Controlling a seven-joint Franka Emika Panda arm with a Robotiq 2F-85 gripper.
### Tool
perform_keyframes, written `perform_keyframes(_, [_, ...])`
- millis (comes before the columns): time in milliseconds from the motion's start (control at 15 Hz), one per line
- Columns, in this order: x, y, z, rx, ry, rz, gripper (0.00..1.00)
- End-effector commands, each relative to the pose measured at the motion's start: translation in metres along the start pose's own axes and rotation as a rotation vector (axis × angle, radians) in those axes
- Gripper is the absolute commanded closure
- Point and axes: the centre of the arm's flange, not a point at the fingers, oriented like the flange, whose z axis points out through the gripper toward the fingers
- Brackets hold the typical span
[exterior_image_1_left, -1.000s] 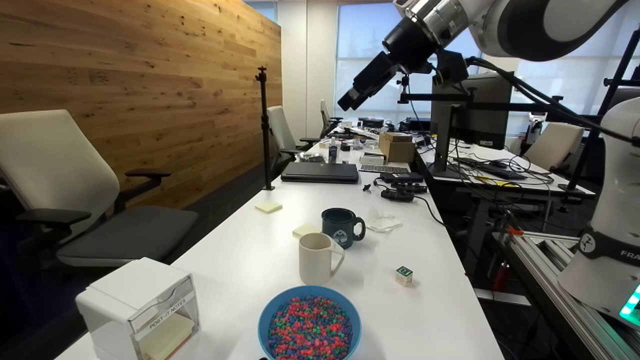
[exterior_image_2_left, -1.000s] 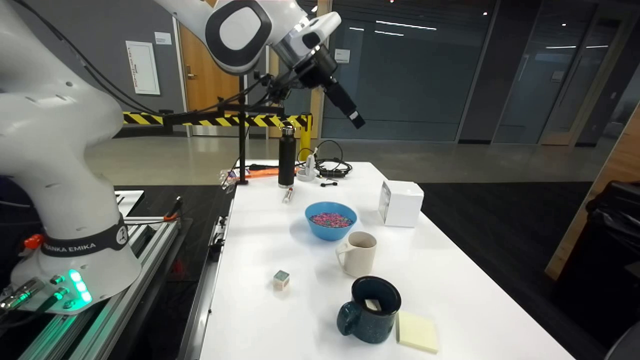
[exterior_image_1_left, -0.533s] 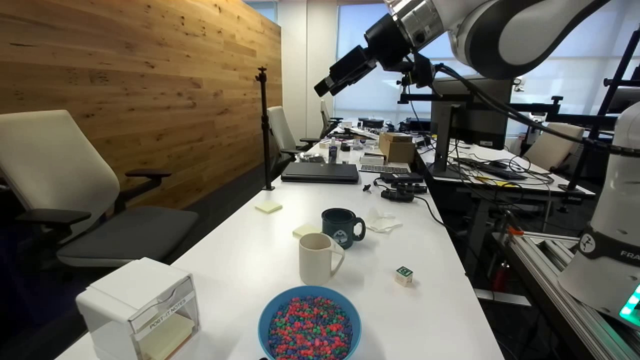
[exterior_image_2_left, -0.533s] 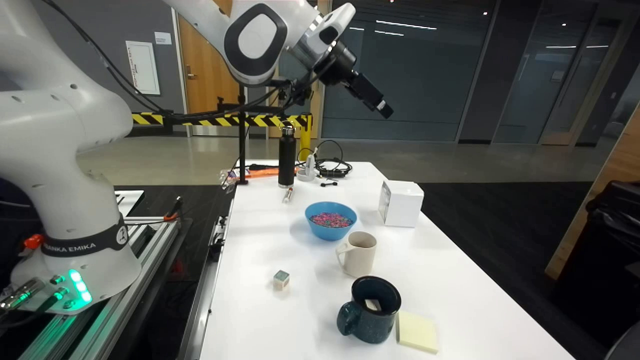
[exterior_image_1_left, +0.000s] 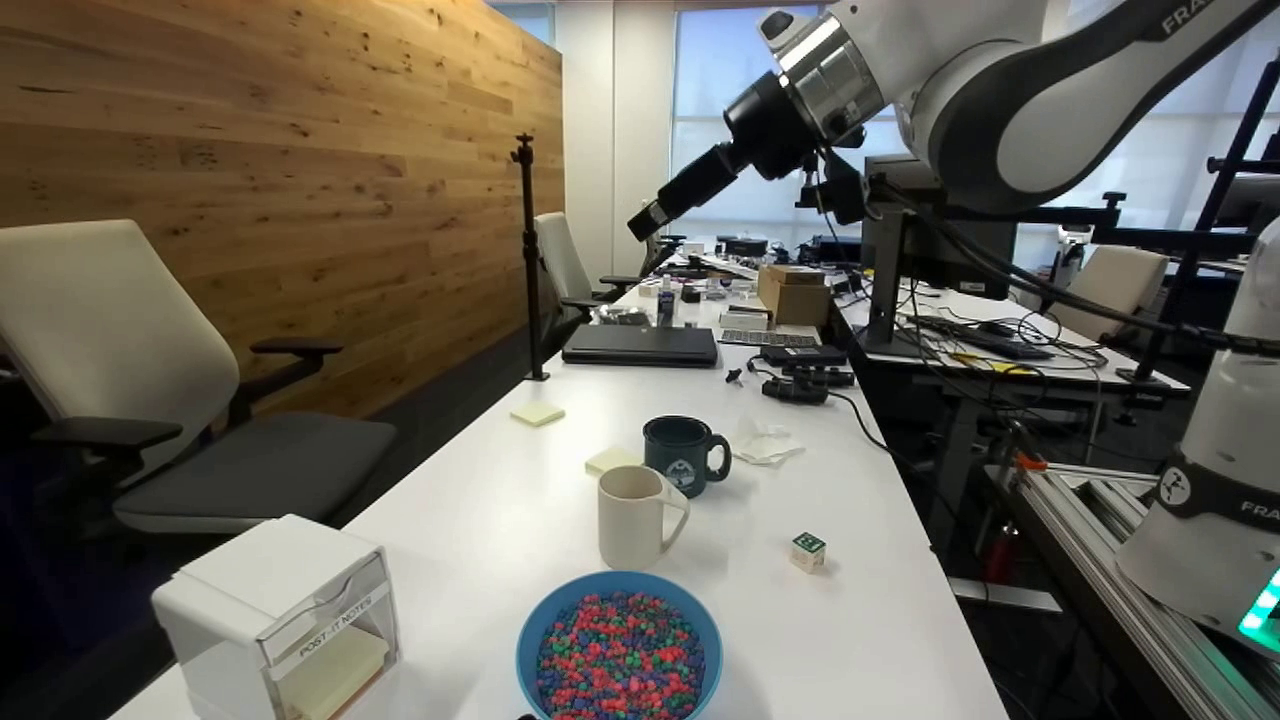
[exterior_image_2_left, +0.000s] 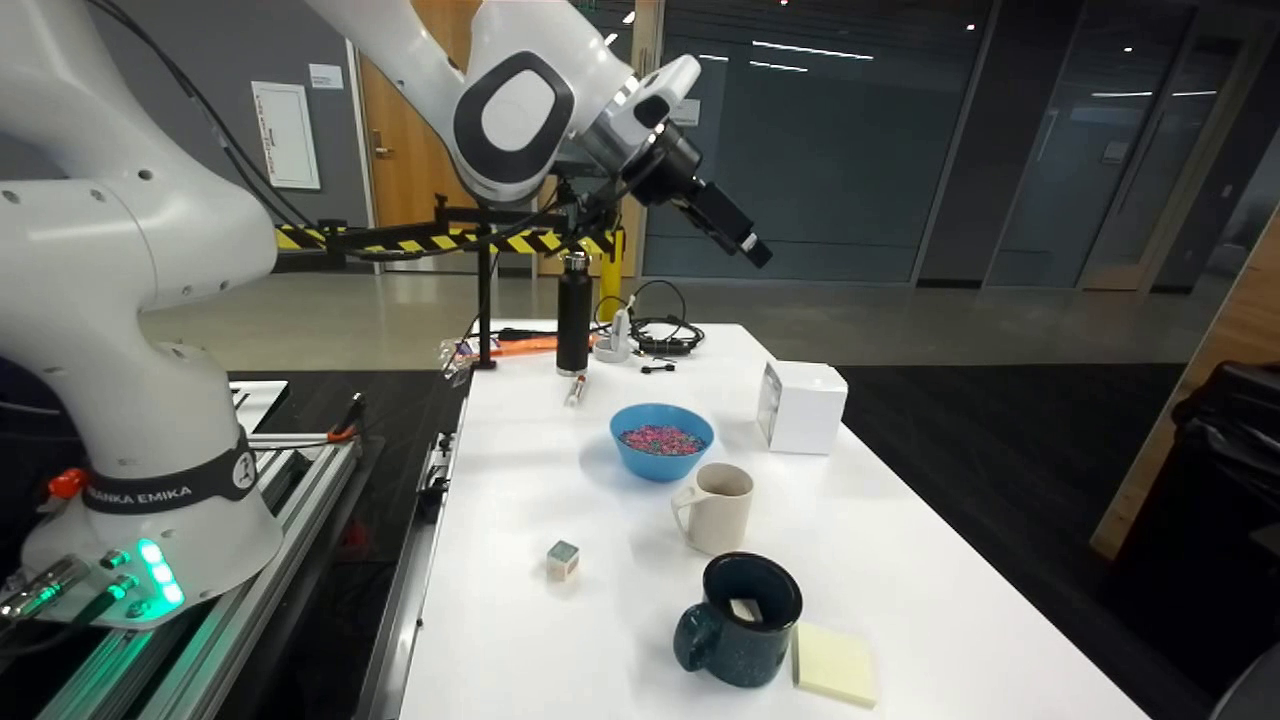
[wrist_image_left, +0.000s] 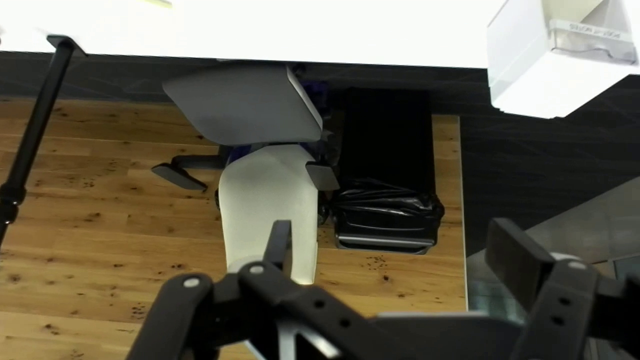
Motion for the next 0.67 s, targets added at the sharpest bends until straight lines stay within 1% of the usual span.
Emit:
perform_keyframes(0, [-0.022,-0.013,0.012,-0.012,-0.025,-0.028,0.0])
perform_keyframes(200, [-0.031,-0.014,0.031,-0.039,-0.037,-0.003,0.0])
perform_keyframes(400, [-0.036,-0.01,0.041,-0.064,-0.057,0.018,0.0])
perform_keyframes(533, [-0.044,-0.008,0.044,-0.073,-0.096,0.004,0.0])
perform_keyframes(600, [-0.042,-0.008,0.042,-0.07,-0.115,0.001,0.0])
